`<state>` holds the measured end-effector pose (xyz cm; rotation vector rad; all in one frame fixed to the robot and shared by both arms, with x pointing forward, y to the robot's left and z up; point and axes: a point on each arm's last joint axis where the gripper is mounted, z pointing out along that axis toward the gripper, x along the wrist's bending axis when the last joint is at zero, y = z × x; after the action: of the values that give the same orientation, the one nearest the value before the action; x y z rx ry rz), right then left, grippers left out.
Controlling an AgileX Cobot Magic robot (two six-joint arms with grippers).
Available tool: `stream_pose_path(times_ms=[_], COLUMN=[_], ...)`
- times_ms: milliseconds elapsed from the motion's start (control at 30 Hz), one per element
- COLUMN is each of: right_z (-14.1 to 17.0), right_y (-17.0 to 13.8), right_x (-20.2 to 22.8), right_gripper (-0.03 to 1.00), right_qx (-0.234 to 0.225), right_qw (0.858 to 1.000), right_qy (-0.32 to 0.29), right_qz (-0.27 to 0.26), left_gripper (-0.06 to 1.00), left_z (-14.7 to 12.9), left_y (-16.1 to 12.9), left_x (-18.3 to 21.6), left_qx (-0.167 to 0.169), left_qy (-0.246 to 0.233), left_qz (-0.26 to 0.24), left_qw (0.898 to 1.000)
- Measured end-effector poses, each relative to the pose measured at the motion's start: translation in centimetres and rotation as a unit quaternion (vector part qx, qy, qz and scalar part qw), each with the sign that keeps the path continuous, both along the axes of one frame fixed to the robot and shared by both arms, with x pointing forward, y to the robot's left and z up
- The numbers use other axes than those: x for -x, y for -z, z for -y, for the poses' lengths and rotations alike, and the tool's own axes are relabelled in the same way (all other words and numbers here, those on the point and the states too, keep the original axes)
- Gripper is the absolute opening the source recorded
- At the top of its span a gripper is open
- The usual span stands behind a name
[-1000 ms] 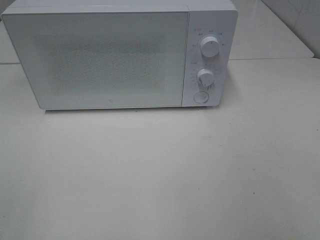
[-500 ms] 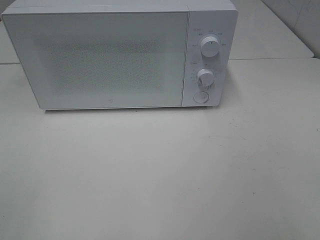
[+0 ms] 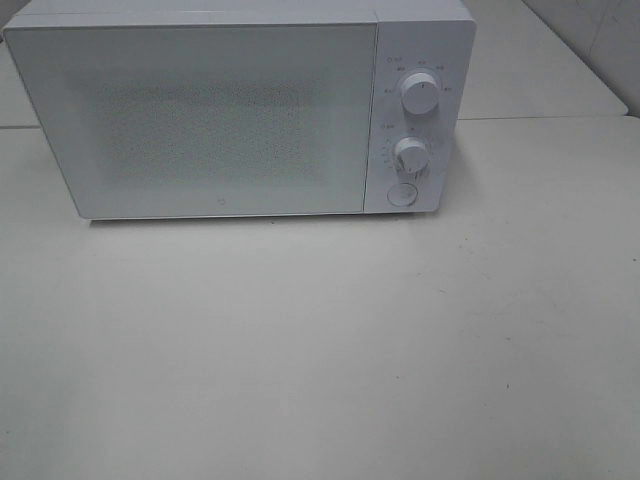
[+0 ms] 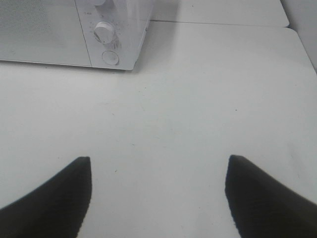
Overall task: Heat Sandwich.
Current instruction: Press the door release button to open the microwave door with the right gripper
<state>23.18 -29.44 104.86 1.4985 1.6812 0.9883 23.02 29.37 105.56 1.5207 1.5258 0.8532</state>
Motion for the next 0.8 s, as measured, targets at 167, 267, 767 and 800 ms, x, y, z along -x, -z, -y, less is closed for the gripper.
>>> stream_pose_path(times_ms=[167, 267, 767, 800], right_z=[-0.10, -0.13, -0.13, -0.13], right_y=[0.00, 0.00, 0.00, 0.00], right_x=[-0.04, -0.06, -0.06, -0.06], right_gripper=[0.74, 0.74, 0.74, 0.74], right_qx=[-0.002, -0.003, -0.003, -0.003], right_qw=[0.999, 0.999, 0.999, 0.999], right_qy=[0.033, 0.047, 0.049, 0.049], right_qz=[0.000, 0.000, 0.000, 0.000], left_gripper=[0.76, 0.76, 0.76, 0.76], left_z=[0.00, 0.00, 0.00, 0.00], left_y=[0.00, 0.00, 0.00, 0.00], left_x=[0.00, 0.00, 0.00, 0.00], left_qx=[0.000, 0.000, 0.000, 0.000], left_qy=[0.000, 0.000, 0.000, 0.000], left_qz=[0.000, 0.000, 0.000, 0.000], left_qw=[1.000, 1.000, 1.000, 1.000])
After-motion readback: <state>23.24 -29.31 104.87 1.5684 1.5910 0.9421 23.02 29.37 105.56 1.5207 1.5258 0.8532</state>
